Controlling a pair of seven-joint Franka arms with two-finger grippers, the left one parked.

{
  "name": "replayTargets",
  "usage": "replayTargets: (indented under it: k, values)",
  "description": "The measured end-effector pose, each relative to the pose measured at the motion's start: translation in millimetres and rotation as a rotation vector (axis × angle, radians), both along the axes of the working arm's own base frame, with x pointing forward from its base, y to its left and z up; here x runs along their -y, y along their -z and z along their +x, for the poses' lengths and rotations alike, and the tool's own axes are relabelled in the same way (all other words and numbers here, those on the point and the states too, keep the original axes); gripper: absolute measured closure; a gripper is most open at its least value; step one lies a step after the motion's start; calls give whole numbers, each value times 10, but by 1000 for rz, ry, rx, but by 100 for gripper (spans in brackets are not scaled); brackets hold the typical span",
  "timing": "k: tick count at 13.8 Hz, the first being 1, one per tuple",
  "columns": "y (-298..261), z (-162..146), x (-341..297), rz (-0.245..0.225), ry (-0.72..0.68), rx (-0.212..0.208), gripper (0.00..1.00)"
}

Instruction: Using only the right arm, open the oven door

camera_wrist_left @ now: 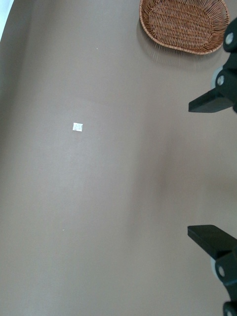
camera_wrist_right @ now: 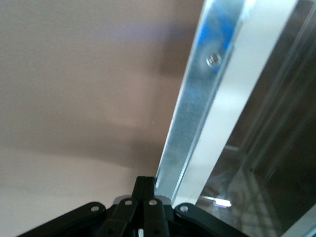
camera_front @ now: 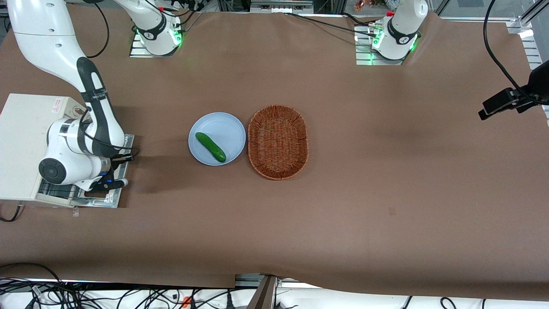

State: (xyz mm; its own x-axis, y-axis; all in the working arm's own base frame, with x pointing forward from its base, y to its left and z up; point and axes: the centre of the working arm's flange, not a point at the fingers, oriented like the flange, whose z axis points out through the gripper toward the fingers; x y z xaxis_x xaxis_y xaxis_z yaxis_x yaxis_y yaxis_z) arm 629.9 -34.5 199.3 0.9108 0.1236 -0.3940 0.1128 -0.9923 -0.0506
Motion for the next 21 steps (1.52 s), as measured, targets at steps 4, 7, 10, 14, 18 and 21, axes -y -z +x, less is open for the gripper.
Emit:
replayTargets:
  k: [4,7,10,14,18,21]
  values:
    - [-148,14,-2,-6,33,-55,99]
    - [-484,131,11,8,6,-46,93]
    - [-940,183,23,16,-4,-22,63]
    - [-1531,203,89,20,5,-9,22]
    - [-2103,266,97,22,4,19,0]
    - [-2783,172,96,24,2,115,0]
